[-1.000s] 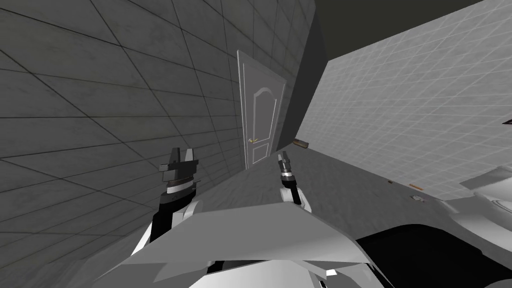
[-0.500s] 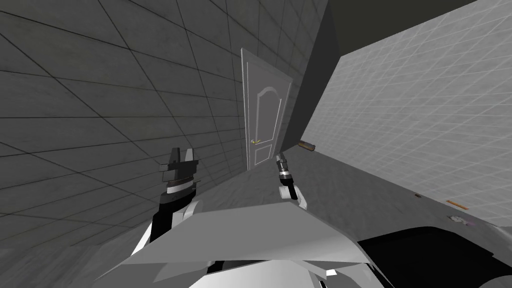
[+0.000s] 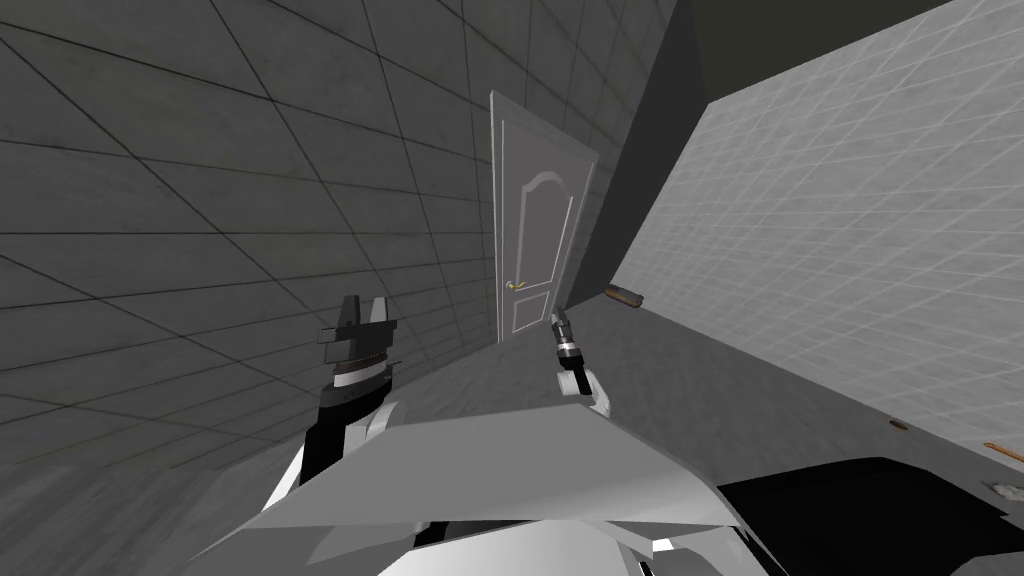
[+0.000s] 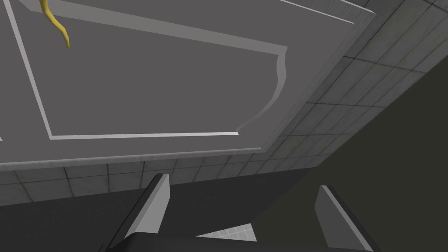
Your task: Pull the door open
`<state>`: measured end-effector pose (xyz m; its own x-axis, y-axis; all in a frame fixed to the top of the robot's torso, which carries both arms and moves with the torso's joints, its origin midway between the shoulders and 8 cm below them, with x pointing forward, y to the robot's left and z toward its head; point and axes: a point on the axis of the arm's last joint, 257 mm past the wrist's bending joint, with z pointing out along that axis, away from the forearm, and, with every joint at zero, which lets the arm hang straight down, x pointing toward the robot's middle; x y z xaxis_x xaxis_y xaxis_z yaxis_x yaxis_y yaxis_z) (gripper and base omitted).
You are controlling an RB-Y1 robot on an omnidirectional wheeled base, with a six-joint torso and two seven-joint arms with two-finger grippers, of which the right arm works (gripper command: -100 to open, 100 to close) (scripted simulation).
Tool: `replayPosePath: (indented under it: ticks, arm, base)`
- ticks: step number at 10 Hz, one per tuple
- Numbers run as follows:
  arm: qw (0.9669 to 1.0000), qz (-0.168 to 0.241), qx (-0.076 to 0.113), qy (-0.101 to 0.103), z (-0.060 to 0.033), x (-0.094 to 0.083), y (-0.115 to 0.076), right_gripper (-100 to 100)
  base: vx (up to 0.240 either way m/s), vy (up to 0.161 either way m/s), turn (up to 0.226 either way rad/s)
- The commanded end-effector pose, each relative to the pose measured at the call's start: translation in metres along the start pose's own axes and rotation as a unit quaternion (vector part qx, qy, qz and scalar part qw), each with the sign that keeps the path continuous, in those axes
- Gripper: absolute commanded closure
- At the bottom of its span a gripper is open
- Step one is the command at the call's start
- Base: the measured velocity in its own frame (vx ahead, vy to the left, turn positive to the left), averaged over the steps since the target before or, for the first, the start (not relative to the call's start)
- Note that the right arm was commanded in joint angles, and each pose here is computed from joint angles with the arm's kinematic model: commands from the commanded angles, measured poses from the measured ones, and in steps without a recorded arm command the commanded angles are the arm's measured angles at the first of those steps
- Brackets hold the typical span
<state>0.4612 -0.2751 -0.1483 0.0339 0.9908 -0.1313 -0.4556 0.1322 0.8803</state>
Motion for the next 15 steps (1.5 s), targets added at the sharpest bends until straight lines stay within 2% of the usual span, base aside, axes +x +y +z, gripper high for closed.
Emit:
replayPosePath:
  ticks: [1, 5, 10, 11, 13, 15]
  arm:
    - [0.9999, 0.0, 0.01, 0.002, 0.0024, 0.001, -0.013, -100]
    - [0.9995, 0.0, 0.03, 0.004, 0.0013, 0.0, -0.036, -100]
    - [0.9981, 0.0, 0.061, 0.008, 0.0052, -0.003, -0.075, -100]
    - [0.9977, 0.001, 0.067, 0.008, 0.0023, -0.003, -0.08, -100]
    - [0.997, 0.001, 0.078, 0.008, 0.0042, -0.004, -0.093, -100]
    - [0.996, 0.001, 0.089, 0.008, 0.0021, -0.005, -0.104, -100]
  base:
    - [0.076, -0.065, 0.133]
    - [0.058, -0.037, 0.089]
    - [0.072, -0.059, 0.132]
    - [0.052, -0.034, 0.049]
    - [0.055, -0.039, 0.108]
    - [0.065, -0.049, 0.105]
